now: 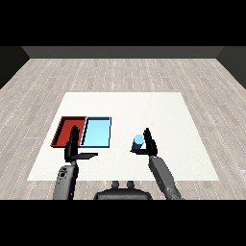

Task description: Pick the blue can and put it in the blue box

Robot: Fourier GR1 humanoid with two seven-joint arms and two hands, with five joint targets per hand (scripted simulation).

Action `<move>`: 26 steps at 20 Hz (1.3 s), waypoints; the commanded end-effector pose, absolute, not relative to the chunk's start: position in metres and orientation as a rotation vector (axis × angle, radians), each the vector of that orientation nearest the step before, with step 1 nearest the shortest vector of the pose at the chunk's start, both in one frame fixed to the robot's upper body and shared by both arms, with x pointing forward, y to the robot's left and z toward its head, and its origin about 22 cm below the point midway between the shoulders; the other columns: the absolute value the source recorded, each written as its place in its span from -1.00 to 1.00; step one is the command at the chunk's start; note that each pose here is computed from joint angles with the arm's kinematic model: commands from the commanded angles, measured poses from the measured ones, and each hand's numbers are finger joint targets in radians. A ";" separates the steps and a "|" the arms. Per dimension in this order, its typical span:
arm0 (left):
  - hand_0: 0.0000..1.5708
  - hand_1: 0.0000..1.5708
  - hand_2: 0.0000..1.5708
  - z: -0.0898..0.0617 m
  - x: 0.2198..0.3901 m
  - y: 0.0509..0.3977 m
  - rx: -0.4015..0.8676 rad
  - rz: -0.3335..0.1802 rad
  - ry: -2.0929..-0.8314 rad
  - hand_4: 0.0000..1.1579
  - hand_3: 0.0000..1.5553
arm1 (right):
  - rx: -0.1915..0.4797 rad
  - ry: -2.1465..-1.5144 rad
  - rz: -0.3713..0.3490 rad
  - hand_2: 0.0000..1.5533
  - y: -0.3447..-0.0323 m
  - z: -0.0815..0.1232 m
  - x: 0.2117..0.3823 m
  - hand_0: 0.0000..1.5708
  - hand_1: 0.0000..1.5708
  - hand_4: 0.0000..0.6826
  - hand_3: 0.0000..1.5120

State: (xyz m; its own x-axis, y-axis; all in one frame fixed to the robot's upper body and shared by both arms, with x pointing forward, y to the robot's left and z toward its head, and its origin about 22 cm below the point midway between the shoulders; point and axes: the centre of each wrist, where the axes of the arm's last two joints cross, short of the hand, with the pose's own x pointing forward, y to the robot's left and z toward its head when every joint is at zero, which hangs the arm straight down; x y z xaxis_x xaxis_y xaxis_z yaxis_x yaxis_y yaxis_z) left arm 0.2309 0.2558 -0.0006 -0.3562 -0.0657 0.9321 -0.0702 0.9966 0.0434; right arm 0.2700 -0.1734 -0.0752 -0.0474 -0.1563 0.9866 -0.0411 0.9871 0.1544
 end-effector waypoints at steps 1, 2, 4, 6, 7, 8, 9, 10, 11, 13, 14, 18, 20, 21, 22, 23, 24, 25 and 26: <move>-1.00 -1.00 -1.00 -0.008 0.220 0.247 0.087 0.020 -1.954 -1.00 -1.00 | 0.151 -1.608 -0.094 -1.00 -0.173 -0.057 0.273 -1.00 -1.00 -1.00 -1.00; -1.00 -1.00 -1.00 -0.003 0.218 0.244 0.101 0.005 -1.938 -1.00 -1.00 | 0.164 -1.607 -0.126 -1.00 -0.188 -0.075 0.280 -1.00 -1.00 -1.00 -1.00; -1.00 -1.00 -1.00 0.005 0.231 0.243 0.095 0.023 -1.934 -1.00 -1.00 | 0.163 -1.607 -0.129 -1.00 -0.171 -0.067 0.283 -1.00 -1.00 -1.00 -1.00; -1.00 -1.00 -1.00 -0.004 0.241 0.264 0.099 0.010 -1.938 -1.00 -1.00 | 0.203 -1.621 -0.136 -1.00 -0.169 -0.072 0.289 -1.00 -1.00 -1.00 -1.00; -1.00 -1.00 -1.00 0.011 0.242 0.254 0.087 0.013 -1.929 -1.00 -1.00 | 0.202 -1.597 -0.133 -1.00 -0.170 -0.082 0.274 -1.00 -1.00 -1.00 -1.00; -1.00 -1.00 -1.00 0.011 0.229 0.246 0.087 0.015 -1.935 -1.00 -1.00 | 0.201 -1.582 -0.100 -1.00 -0.160 -0.055 0.291 -1.00 -1.00 -1.00 -1.00; -1.00 -1.00 -1.00 -0.022 0.244 0.251 0.083 0.027 -1.940 -1.00 -1.00 | 0.212 -1.594 -0.119 -1.00 -0.174 -0.071 0.289 -1.00 -1.00 -1.00 -1.00; -1.00 -1.00 -1.00 -0.006 0.227 0.257 0.060 0.017 -1.923 -1.00 -1.00 | 0.193 -1.591 -0.140 -1.00 -0.167 -0.080 0.282 -1.00 -1.00 -1.00 -1.00; -1.00 -1.00 -1.00 0.003 0.245 0.253 0.107 -0.004 -1.963 -1.00 -1.00 | 0.203 -1.579 -0.116 -1.00 -0.151 -0.065 0.287 -1.00 -1.00 -1.00 -1.00; -1.00 -1.00 -1.00 -0.010 0.230 0.263 0.102 0.014 -1.957 -1.00 -1.00 | 0.194 -1.589 -0.111 -1.00 -0.157 -0.065 0.291 -1.00 -1.00 -1.00 -1.00; -1.00 -1.00 -1.00 -0.003 0.232 0.234 0.117 0.012 -1.958 -1.00 -1.00 | 0.206 -1.599 -0.138 -1.00 -0.150 -0.074 0.298 -1.00 -1.00 -1.00 -1.00; -1.00 -1.00 -1.00 -0.001 0.245 0.246 0.089 0.003 -1.933 -1.00 -1.00 | 0.168 -1.587 -0.108 -1.00 -0.156 -0.068 0.290 -1.00 -1.00 -1.00 -1.00; -1.00 -1.00 -1.00 -0.014 0.236 0.260 0.101 0.030 -1.938 -1.00 -1.00 | 0.164 -1.581 -0.110 -1.00 -0.159 -0.071 0.304 -1.00 -1.00 -1.00 -1.00; -1.00 -1.00 -1.00 0.013 0.225 0.246 0.085 0.018 -1.940 -1.00 -1.00 | 0.179 -1.563 -0.138 -1.00 -0.161 -0.061 0.298 -1.00 -1.00 -1.00 -1.00; -1.00 -1.00 -1.00 0.003 0.236 0.246 0.078 0.024 -1.938 -1.00 -1.00 | 0.158 -1.567 -0.166 -1.00 -0.158 -0.089 0.290 -1.00 -1.00 -1.00 -1.00; -1.00 -1.00 -1.00 -0.006 0.237 0.241 0.091 0.013 -1.945 -1.00 -1.00 | 0.117 -1.598 -0.155 -0.36 -0.151 -0.080 0.290 -1.00 -1.00 -1.00 -1.00; -1.00 -1.00 -1.00 0.002 0.233 0.257 0.091 0.017 -1.948 -1.00 -1.00 | 0.065 -1.600 -0.123 0.39 -0.145 -0.088 0.284 0.12 0.12 -1.00 0.25; -1.00 -1.00 -1.00 -0.009 0.224 0.249 0.084 0.030 -1.951 -1.00 -1.00 | 0.038 -1.577 -0.096 0.59 -0.142 -0.081 0.295 0.36 0.36 -1.00 0.56; -1.00 -1.00 -1.00 0.000 0.239 0.245 0.060 0.012 -1.952 -1.00 -1.00 | 0.020 -1.519 -0.126 0.81 -0.153 -0.091 0.287 0.76 0.76 0.22 0.84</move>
State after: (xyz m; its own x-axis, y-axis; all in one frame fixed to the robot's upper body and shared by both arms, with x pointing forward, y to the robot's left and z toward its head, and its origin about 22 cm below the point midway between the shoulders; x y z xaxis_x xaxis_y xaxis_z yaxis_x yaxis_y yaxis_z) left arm 0.2346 0.2483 -0.0012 -0.3659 -0.0509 0.9293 -0.0672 0.9973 0.0282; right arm 0.2898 -0.1509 -0.0813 -0.0039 -0.1423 0.9898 0.0178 0.9897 0.1424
